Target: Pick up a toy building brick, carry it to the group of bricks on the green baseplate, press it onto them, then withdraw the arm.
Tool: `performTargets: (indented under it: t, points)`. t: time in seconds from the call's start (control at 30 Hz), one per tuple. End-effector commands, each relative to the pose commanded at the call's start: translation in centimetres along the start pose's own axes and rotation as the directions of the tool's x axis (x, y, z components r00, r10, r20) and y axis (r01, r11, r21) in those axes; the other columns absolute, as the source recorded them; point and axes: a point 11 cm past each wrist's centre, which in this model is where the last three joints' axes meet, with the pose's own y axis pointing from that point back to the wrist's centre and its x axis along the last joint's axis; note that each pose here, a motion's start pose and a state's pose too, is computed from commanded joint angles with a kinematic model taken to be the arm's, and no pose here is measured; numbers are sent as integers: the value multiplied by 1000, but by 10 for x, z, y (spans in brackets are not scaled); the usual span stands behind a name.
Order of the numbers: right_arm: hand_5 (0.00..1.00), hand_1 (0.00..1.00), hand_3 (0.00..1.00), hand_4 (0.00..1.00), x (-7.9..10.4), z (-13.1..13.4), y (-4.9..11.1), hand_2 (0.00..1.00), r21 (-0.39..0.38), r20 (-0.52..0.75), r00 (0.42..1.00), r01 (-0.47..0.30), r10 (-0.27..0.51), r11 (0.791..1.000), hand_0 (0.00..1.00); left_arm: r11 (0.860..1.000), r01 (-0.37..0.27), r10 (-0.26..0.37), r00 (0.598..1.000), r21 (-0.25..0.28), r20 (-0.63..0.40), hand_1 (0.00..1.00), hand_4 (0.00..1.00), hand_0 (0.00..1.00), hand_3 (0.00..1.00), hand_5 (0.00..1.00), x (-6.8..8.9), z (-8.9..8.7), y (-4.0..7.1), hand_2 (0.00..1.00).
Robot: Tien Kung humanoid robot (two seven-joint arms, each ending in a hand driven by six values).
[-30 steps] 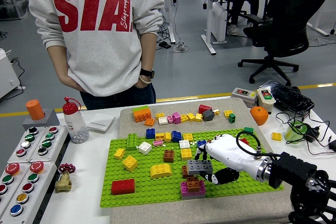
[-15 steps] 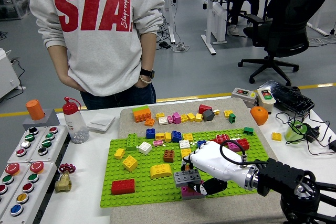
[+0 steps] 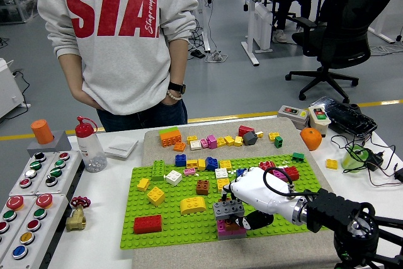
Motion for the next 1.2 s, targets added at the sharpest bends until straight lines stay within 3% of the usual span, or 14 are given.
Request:
performTargets:
  t: [1.2]
  points:
    - [246,483,523,536,-13,2,4,502,-18,25,999,26,-25,1000,491,1000,0,0,1000,1,4,593,304,630,402,935,0,-1,0,608]
